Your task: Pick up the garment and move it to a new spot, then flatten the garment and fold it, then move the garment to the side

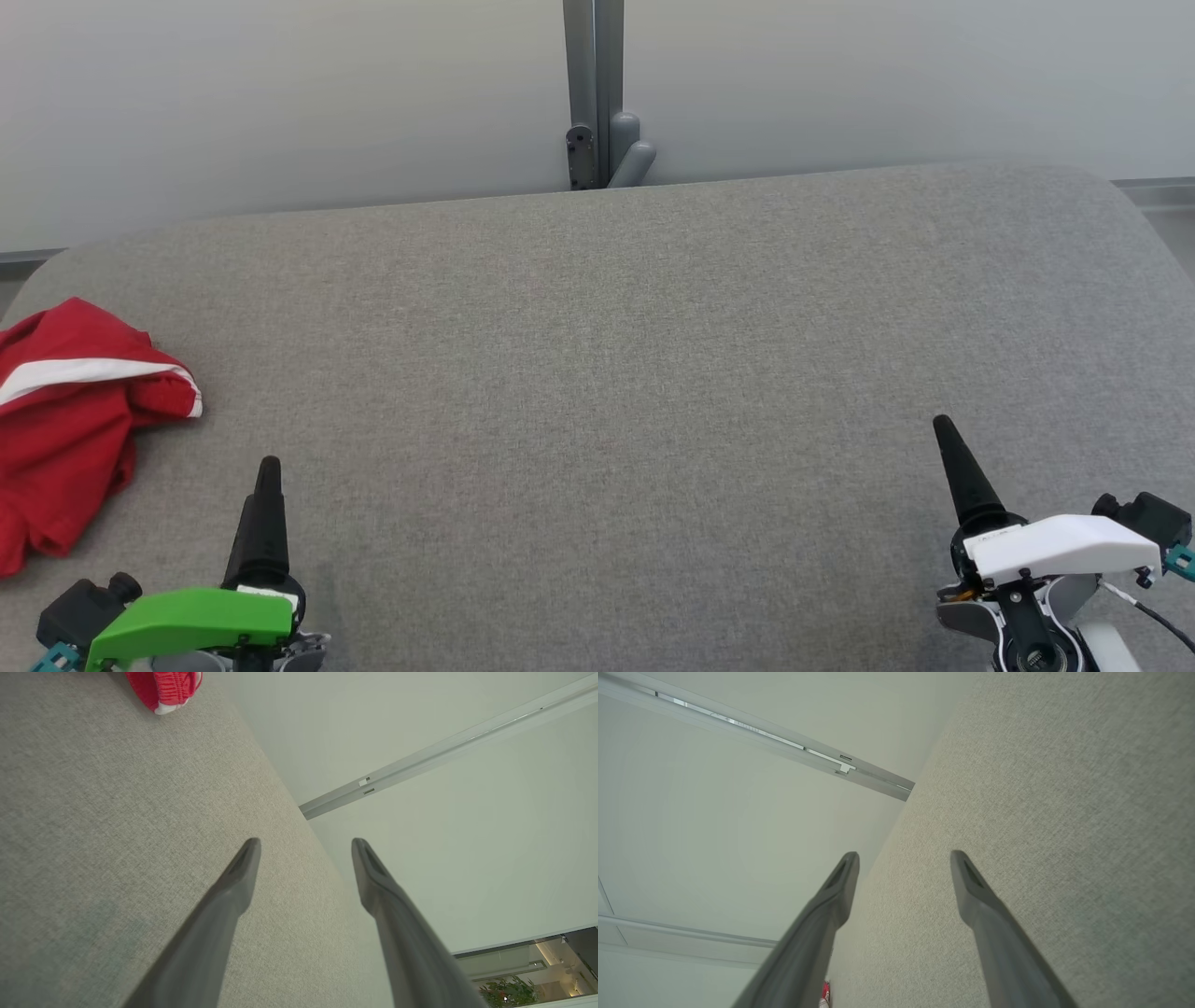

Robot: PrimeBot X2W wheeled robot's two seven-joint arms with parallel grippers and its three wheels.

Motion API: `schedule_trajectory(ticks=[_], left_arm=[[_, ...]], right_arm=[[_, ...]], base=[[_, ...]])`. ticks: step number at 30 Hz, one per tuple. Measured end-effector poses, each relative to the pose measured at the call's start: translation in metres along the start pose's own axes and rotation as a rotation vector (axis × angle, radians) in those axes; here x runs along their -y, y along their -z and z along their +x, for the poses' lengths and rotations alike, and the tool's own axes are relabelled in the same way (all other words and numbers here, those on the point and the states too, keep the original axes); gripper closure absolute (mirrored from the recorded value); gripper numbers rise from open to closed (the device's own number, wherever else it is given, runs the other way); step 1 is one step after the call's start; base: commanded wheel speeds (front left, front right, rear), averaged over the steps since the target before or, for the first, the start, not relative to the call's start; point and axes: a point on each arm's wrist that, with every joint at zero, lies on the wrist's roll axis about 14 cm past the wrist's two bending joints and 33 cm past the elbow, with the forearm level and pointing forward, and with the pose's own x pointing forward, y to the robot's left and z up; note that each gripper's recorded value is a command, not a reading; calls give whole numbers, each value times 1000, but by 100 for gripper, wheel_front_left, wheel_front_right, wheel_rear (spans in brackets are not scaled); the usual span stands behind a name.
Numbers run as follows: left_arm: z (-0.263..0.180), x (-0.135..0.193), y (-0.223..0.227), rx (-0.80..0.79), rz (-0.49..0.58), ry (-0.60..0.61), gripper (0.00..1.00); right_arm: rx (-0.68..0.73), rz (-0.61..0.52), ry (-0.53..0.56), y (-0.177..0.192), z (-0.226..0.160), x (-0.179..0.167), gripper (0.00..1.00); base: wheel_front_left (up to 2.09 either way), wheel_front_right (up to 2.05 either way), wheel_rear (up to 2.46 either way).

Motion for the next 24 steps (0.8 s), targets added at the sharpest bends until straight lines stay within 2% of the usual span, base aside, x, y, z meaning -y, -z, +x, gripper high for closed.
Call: schedule_trajectory(ticks=[12, 24], left_arm=[[-4, -4, -5, 22, 222, -8, 0], [-8, -6, -3, 27, 375, -6, 0]], right_arm=[[-5, -211, -14, 4, -1, -3, 0], [0, -373, -39, 7, -3, -7, 0]], base=[[0, 0, 0], [0, 0, 0]])
